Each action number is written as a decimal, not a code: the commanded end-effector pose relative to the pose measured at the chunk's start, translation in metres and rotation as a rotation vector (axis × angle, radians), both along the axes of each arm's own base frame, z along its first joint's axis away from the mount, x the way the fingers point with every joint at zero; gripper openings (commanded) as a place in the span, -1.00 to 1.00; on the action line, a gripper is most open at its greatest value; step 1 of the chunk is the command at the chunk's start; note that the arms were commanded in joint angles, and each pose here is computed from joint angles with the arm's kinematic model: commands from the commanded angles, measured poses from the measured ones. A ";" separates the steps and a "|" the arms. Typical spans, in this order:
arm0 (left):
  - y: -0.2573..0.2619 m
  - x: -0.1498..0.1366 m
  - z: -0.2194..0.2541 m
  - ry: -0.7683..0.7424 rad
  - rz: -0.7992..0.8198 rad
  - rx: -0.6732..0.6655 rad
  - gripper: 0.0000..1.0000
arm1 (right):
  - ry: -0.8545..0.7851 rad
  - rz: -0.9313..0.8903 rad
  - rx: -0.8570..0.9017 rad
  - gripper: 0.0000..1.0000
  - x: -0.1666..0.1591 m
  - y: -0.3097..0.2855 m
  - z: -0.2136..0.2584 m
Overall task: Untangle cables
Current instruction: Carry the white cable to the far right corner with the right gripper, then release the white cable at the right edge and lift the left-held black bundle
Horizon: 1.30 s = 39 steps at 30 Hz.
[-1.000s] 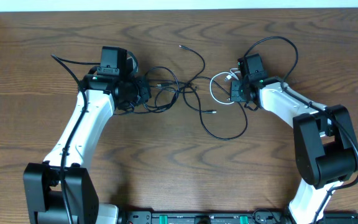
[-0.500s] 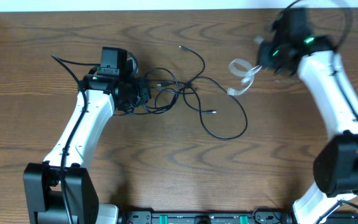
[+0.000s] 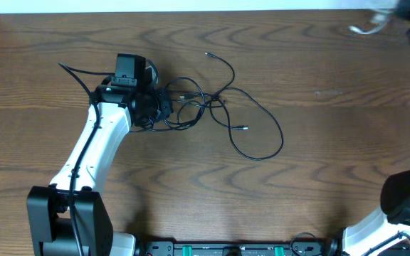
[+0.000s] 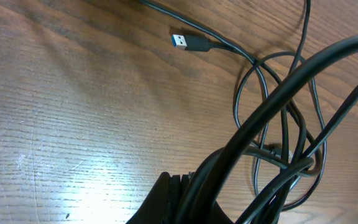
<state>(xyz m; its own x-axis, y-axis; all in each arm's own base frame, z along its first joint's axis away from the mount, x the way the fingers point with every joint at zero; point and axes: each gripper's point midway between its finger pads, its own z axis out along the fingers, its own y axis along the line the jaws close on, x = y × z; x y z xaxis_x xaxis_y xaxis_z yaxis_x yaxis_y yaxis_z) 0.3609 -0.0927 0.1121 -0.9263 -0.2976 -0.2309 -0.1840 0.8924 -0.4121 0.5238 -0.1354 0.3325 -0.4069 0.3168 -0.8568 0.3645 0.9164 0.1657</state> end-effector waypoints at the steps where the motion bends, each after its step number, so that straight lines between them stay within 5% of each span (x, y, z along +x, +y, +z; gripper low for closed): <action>1: 0.004 0.002 -0.001 -0.004 -0.002 0.018 -0.85 | -0.050 -0.131 -0.067 -0.98 -0.008 -0.064 0.015; 11: 0.003 0.003 -0.001 -0.004 -0.002 0.017 -0.85 | -0.031 -0.349 -0.063 -0.98 0.005 -0.165 -0.054; 26: 0.003 0.002 -0.002 0.000 -0.002 0.018 -0.85 | 0.120 -0.425 -0.026 -0.97 0.022 -0.201 -0.181; 27: 0.003 0.001 -0.002 0.004 -0.002 0.018 -0.85 | 0.120 -0.423 -0.026 -0.23 0.025 -0.202 -0.186; 28: 0.003 0.001 -0.002 0.004 -0.002 0.018 -0.85 | 0.120 -0.419 -0.023 0.08 0.025 -0.201 -0.187; 29: 0.004 0.001 -0.002 0.004 -0.002 0.018 -0.85 | 0.120 -0.396 -0.010 0.67 0.028 -0.198 -0.188; 30: 0.004 0.001 -0.002 0.003 -0.002 0.018 -0.85 | 0.120 -0.376 0.003 0.95 0.029 -0.194 -0.189; 39: 0.004 0.001 -0.002 0.003 -0.002 0.018 -0.85 | 0.240 -0.246 0.139 0.99 0.019 -0.156 -0.211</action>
